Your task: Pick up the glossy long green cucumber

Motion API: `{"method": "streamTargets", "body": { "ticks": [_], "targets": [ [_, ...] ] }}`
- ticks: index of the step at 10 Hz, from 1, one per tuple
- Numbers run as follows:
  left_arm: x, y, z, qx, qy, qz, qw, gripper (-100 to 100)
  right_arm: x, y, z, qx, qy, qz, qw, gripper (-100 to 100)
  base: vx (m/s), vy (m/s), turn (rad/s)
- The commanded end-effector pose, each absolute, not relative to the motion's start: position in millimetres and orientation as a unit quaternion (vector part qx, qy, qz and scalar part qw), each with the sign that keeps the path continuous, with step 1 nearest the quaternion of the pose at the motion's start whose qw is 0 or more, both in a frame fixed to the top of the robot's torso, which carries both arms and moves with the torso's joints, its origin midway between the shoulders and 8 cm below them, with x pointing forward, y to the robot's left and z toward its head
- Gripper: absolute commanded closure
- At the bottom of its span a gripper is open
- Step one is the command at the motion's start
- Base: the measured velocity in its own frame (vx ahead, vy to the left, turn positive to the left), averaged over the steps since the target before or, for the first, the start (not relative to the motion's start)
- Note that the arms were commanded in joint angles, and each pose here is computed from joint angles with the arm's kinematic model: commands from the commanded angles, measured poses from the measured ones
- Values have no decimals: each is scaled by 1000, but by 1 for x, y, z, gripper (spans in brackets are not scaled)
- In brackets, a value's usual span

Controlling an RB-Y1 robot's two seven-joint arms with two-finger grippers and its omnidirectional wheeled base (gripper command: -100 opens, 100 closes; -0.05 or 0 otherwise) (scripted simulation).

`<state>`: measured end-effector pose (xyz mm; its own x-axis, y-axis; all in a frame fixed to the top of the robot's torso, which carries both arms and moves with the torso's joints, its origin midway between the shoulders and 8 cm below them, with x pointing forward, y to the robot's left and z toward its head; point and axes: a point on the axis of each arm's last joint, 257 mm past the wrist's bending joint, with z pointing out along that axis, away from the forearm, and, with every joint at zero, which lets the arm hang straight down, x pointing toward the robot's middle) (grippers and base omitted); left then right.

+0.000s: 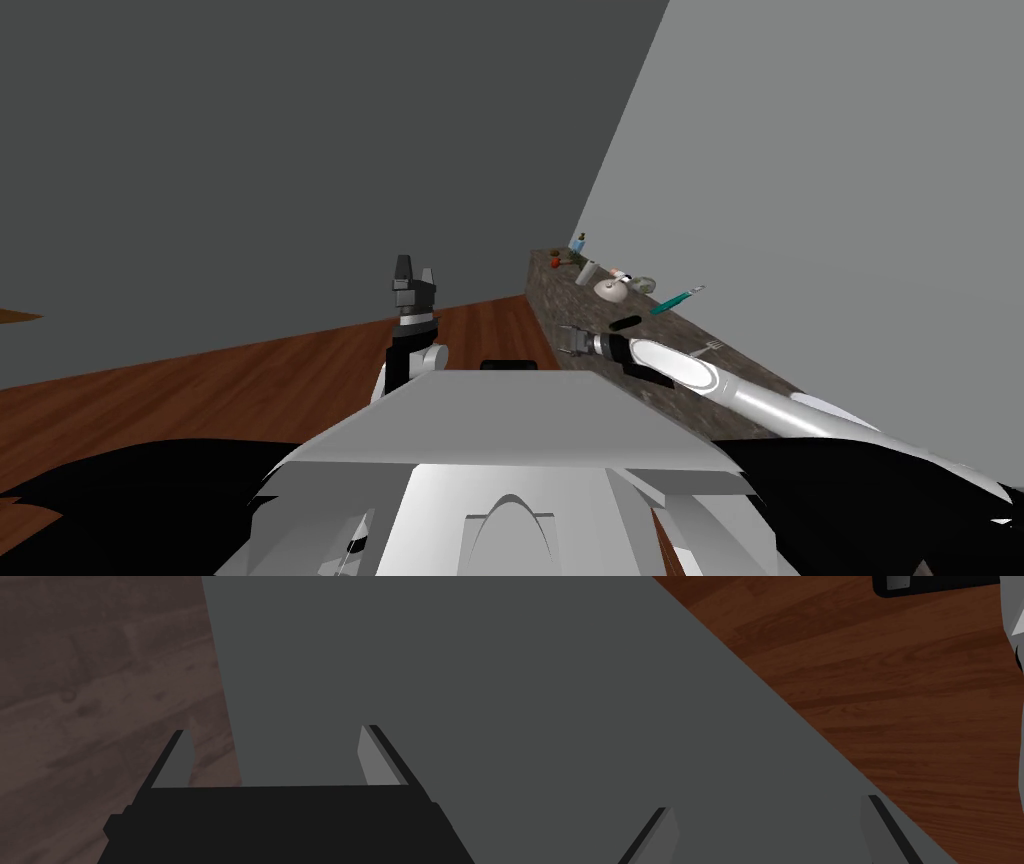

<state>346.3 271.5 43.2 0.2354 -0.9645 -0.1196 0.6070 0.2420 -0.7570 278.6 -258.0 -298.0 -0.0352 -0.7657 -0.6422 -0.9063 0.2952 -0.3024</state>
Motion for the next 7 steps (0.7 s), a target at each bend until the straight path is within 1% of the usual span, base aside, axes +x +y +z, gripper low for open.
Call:
{"method": "streamTargets", "body": {
  "ticks": [1, 2, 3, 4, 5, 6, 7],
  "targets": [
    [346, 272, 43, -296, 302, -540, 728, 0, 275, -279, -308, -609, 712, 73, 342, -100, -11, -26, 155],
    [346, 272, 43, -296, 302, -540, 728, 0, 275, -281, -309, -616, 708, 66, 340, -100, -8, -30, 77],
    [346, 272, 43, -296, 302, -540, 728, 0, 273, -300, -315, -632, 707, 49, 314, -100, -7, -35, 144],
    [346, 272, 43, -296, 302, -540, 728, 0, 273, -302, -315, -637, 703, 45, 312, -100, -6, -33, 67],
    [346, 272, 43, -296, 302, -540, 728, 0, 271, -322, -320, -654, 700, 25, 286, -100, -5, -43, 124],
    [346, 272, 43, -296, 302, -540, 728, 0, 271, -322, -320, -655, 699, 24, 285, -100, -5, -44, 70],
    [346, 272, 43, -296, 302, -540, 728, 0, 270, -342, -324, -668, 697, 7, 260, -100, 0, -64, 109]
  ]
}}
